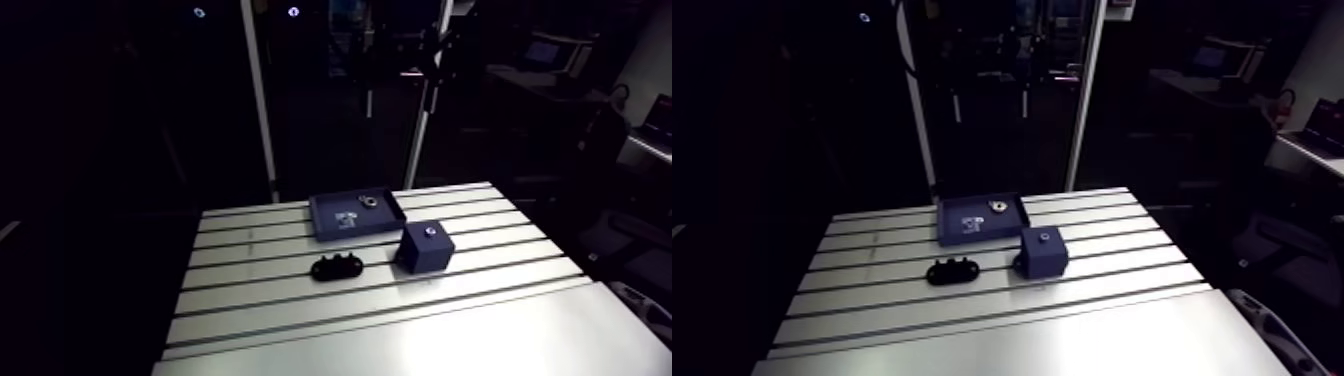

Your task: Pick up the M10 bolt and insert it into the hole until fully seated.

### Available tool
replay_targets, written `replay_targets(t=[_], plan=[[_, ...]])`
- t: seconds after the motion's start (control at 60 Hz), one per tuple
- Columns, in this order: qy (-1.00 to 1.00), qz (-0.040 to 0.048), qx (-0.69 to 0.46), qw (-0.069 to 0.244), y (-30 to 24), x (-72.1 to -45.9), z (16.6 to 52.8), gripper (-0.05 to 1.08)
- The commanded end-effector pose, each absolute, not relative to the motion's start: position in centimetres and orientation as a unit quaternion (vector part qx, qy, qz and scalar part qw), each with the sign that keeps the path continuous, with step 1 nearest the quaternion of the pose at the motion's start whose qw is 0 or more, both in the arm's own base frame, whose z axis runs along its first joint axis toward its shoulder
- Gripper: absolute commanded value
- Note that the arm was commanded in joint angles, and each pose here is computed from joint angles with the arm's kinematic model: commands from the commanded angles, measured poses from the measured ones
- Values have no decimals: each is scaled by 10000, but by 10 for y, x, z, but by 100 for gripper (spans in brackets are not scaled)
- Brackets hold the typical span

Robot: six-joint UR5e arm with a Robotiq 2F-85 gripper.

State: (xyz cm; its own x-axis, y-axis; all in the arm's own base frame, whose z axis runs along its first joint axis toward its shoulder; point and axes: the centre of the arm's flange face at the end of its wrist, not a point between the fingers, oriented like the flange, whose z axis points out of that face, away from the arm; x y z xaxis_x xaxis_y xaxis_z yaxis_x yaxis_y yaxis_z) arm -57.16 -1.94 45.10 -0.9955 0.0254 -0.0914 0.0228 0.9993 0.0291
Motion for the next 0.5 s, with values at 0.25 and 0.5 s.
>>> replay_targets(t=[0.25, 0.5], plan=[[9991, 177, 108, 357, -80, -567, 490, 1], [9988, 195, 25, 455, -89, -564, 494, 1]])
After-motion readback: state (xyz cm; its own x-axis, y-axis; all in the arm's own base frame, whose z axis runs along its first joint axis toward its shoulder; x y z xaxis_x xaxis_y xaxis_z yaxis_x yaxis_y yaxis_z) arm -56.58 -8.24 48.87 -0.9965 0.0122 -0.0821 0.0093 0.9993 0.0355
